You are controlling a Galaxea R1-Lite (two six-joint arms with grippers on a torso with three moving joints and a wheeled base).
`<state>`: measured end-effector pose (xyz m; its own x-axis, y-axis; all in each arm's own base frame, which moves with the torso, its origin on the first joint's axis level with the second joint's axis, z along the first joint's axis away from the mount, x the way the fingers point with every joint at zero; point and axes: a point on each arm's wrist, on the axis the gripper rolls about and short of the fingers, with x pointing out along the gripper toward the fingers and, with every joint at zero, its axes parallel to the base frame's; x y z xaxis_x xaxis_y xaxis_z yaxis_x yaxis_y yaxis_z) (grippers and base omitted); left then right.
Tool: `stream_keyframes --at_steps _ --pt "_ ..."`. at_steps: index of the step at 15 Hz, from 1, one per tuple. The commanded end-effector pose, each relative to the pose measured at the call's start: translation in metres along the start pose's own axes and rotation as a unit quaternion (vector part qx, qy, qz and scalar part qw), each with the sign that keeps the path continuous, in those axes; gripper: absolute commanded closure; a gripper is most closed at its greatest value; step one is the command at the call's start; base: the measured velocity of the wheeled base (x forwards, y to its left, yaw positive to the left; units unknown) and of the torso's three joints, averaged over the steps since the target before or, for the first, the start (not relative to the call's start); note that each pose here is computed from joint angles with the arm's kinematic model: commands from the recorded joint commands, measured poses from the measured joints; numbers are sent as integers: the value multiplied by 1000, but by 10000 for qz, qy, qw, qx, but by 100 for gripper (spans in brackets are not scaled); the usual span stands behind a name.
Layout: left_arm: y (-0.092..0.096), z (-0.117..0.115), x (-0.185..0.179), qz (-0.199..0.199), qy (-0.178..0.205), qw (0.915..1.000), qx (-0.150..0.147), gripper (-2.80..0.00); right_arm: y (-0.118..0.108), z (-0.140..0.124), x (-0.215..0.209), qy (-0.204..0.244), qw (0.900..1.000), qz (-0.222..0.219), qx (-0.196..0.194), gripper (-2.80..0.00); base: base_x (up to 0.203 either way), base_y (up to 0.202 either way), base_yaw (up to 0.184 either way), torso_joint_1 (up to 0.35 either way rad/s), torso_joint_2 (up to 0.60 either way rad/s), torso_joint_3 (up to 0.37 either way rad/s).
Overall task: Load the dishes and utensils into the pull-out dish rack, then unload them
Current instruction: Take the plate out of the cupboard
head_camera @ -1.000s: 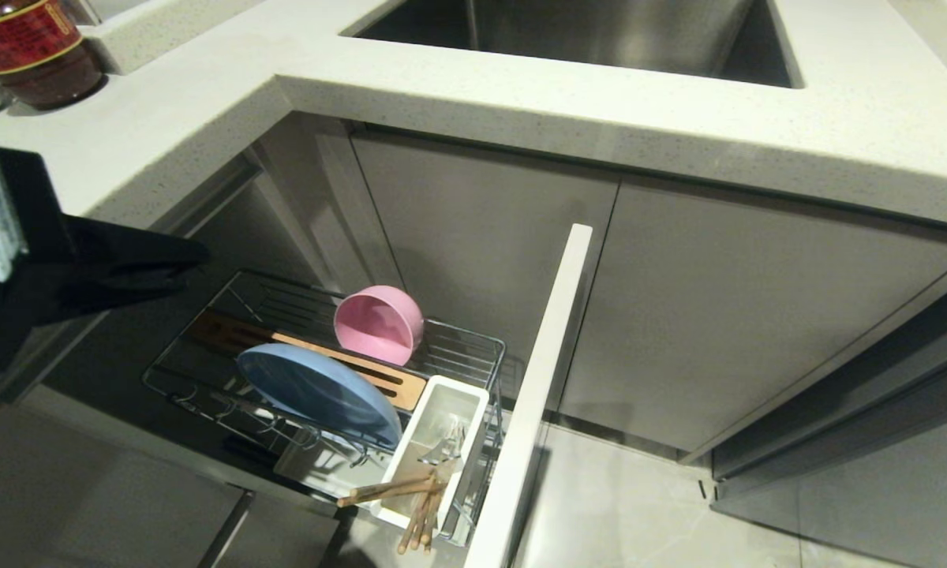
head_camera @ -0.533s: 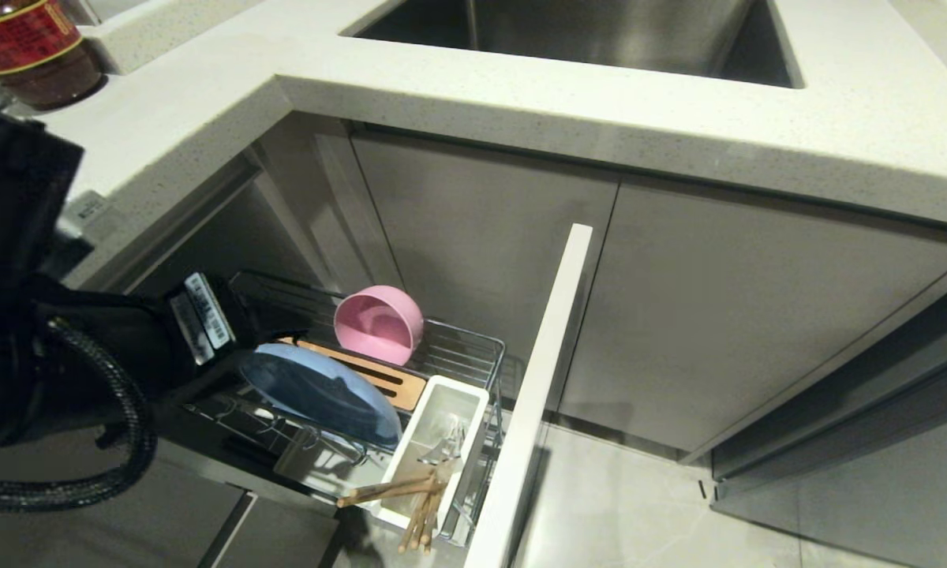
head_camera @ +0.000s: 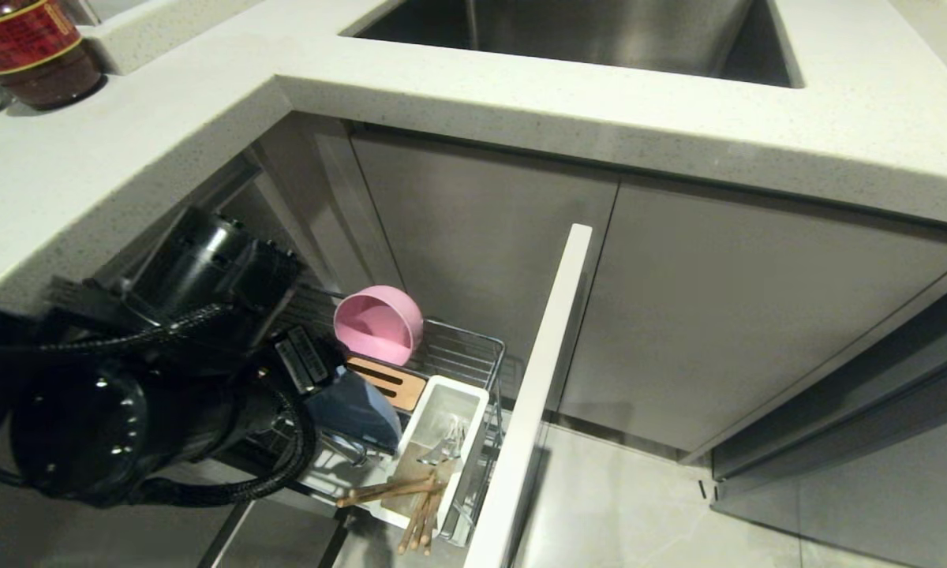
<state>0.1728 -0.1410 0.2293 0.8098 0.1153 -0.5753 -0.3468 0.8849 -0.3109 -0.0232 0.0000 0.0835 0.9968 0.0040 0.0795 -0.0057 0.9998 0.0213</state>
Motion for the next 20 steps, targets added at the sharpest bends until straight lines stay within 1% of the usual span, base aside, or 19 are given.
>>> stream_keyframes --at_steps 1,4,5,6,7,11,17,20 --pt "-9 -11 19 211 59 9997 51 -280 0 -7 1 122 9999 0 0 0 0 0 0 0 0 0" --pt "-14 -16 33 357 69 9993 72 -280 0 -7 1 122 9999 0 0 0 0 0 0 0 0 0" --pt "-14 -13 36 420 -6 9991 21 -280 0 -7 1 122 9999 0 0 0 0 0 0 0 0 0" --pt "-15 -12 37 389 -46 9992 -2 -280 0 -7 1 122 9999 0 0 0 0 0 0 0 0 0" --pt "-16 -12 38 383 -78 9992 -9 0 0 -7 1 123 9999 0 0 0 0 0 0 0 0 0" --pt "-17 -9 38 379 -116 9992 -64 0 0 -7 1 122 9999 0 0 0 0 0 0 0 0 0" --pt "-17 -9 36 342 -123 9993 -62 0 0 -7 1 122 9999 0 0 0 0 0 0 0 0 0" --pt "-19 -7 28 196 -146 9997 -95 0 0 -7 1 122 9999 0 0 0 0 0 0 0 0 0"
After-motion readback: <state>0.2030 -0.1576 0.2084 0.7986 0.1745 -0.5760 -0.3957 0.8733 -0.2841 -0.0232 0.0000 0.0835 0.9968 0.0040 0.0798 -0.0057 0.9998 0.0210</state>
